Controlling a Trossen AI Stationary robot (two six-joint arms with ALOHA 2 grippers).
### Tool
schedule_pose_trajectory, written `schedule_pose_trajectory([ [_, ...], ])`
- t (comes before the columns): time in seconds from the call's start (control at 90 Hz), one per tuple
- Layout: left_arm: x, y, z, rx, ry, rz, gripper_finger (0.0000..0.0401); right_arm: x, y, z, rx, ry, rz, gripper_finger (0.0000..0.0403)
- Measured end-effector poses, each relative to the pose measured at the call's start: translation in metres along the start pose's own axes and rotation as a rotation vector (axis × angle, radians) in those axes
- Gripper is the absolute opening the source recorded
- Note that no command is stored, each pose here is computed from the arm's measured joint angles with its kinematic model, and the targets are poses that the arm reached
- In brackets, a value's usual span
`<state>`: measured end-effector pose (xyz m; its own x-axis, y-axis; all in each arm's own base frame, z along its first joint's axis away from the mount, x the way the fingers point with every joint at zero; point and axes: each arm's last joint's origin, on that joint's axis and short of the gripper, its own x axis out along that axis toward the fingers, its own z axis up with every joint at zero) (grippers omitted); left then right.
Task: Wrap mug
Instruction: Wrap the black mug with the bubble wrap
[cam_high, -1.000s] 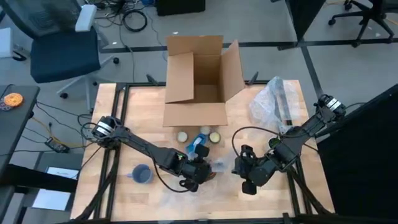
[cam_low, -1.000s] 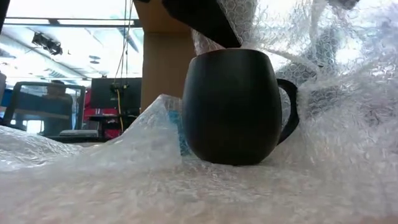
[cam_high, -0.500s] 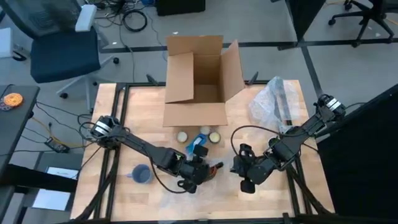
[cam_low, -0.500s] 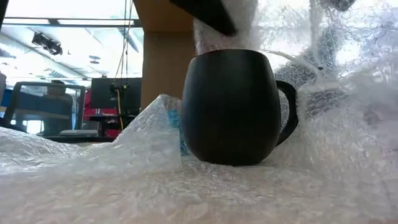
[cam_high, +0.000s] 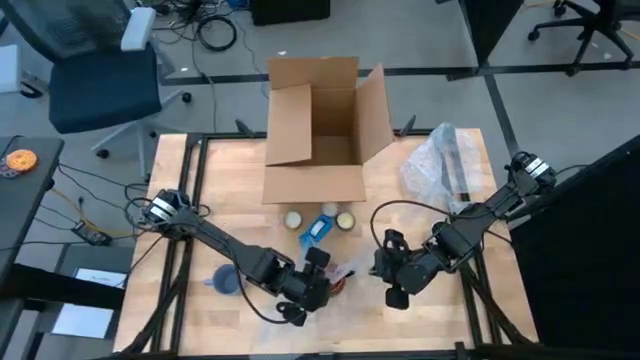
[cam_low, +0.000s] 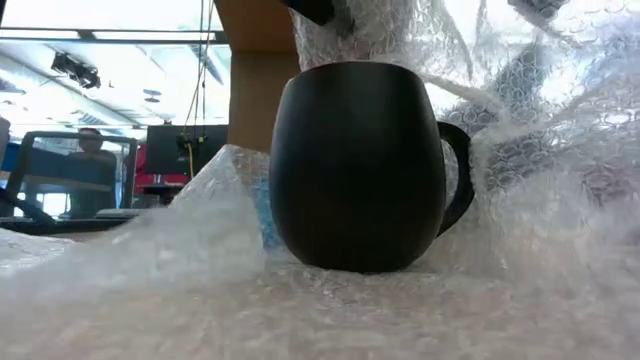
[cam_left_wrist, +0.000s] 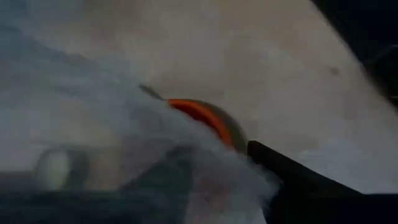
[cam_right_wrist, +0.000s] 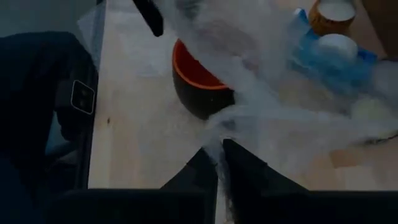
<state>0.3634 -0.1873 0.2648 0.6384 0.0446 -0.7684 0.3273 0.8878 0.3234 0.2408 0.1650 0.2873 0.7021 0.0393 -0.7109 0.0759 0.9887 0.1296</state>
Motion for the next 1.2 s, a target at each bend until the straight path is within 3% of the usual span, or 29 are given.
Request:
schedule_pose_trajectory([
  [0.144, 0.000, 0.004, -0.002, 0.006, 0.022, 0.103, 0.0148, 0.000, 0.000, 0.000, 0.001, -0.001, 0.001, 0.0000],
  [0.267, -0.008, 0.005, -0.002, 0.007, 0.018, 0.120, 0.0165, 0.000, 0.000, 0.000, 0.001, -0.001, 0.001, 0.0000],
  [0.533, -0.026, -0.009, 0.001, -0.018, -0.022, -0.054, 0.0183, 0.000, 0.000, 0.000, 0.002, 0.001, 0.006, 0.0000],
  [0.744, -0.019, -0.016, 0.003, -0.079, -0.042, -0.081, 0.0183, 0.000, 0.004, 0.005, 0.006, -0.041, 0.048, 0.0000],
  [0.922, 0.000, -0.027, -0.002, -0.081, -0.042, -0.108, 0.0183, -0.003, 0.012, 0.015, -0.040, -0.131, 0.156, 0.0000],
  [1.2, 0.015, -0.032, -0.002, -0.080, -0.057, -0.110, 0.0183, -0.005, 0.015, 0.032, -0.115, -0.270, 0.234, 0.0000],
])
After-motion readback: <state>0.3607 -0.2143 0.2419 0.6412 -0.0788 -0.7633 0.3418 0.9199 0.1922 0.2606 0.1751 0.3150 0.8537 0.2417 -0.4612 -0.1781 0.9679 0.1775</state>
